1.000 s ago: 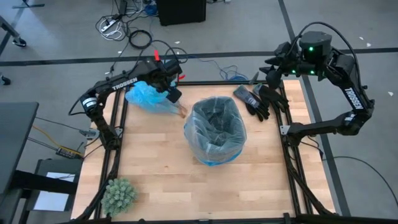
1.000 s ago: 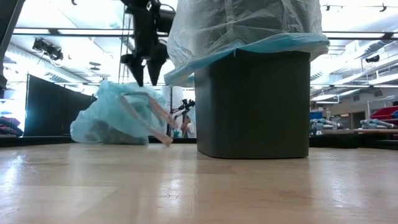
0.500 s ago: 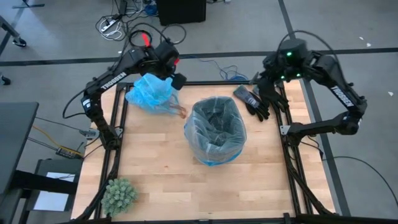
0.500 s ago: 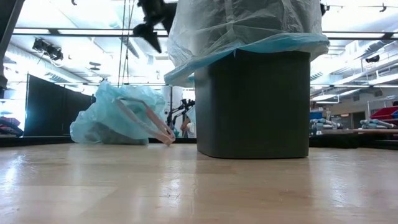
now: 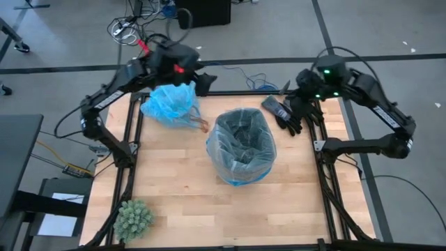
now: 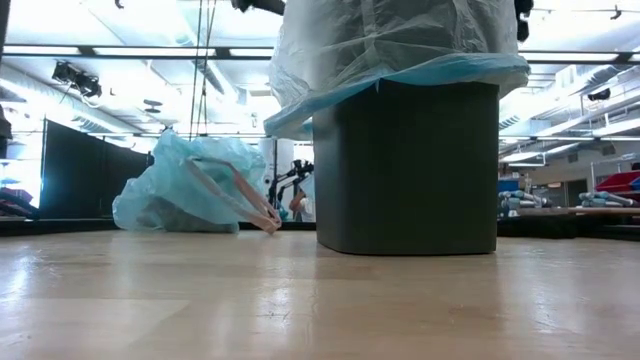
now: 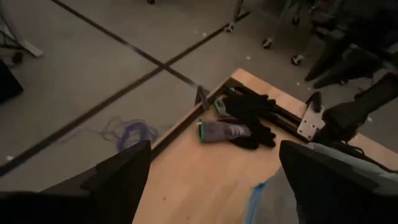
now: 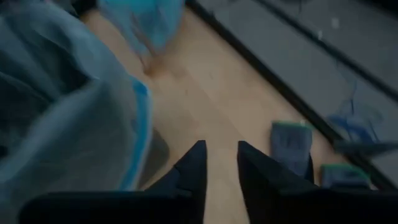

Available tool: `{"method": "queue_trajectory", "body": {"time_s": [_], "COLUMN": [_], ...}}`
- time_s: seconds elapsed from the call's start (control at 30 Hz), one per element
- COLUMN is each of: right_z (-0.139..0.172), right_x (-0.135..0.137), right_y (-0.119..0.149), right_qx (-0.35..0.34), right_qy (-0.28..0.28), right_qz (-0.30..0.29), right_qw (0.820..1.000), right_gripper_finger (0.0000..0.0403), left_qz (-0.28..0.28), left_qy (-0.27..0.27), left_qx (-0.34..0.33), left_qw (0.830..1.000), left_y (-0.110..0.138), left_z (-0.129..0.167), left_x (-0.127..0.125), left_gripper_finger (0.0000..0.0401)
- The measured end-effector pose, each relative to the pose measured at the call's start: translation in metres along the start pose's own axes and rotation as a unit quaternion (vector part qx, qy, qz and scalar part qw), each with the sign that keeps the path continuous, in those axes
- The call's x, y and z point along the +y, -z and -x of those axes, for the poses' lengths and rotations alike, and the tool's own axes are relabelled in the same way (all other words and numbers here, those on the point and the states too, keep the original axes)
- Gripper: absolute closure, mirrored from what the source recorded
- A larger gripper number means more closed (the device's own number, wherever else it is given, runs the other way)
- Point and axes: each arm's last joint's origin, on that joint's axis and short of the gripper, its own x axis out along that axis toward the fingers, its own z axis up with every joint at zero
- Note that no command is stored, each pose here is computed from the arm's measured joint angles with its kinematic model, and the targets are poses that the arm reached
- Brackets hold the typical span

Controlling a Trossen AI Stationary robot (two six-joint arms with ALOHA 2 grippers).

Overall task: Place trash/remove bag and relplace
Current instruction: Return to Home Position

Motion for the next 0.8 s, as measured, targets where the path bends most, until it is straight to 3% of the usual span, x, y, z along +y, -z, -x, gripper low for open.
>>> {"method": "queue_trajectory", "body": {"time_s": [0.23,0.4,0.6,0.8], "right_z": [0.057,0.095,0.127,0.152], "right_x": [0.004,0.006,0.010,0.014], "right_y": [0.012,0.025,0.045,0.064], "right_qx": [-0.106,-0.181,-0.226,-0.265], "right_qy": [-0.012,-0.031,-0.079,-0.135], "right_qz": [0.029,0.028,0.057,0.103], "right_qw": [0.994,0.983,0.969,0.949], "right_gripper_finger": [0.0395,0.0397,0.0402,0.0403], "left_qz": [-0.039,-0.031,0.031,0.045], "left_qy": [-0.015,-0.039,-0.023,0.017], "left_qx": [-0.051,-0.086,-0.120,-0.148], "left_qw": [0.998,0.995,0.992,0.988], "left_y": [-0.002,0.016,0.060,0.108], "left_z": [0.050,0.064,0.071,0.079], "left_x": [-0.002,0.005,0.019,0.026], "left_gripper_finger": [0.0035,0.0035,0.0035,0.0035]}}
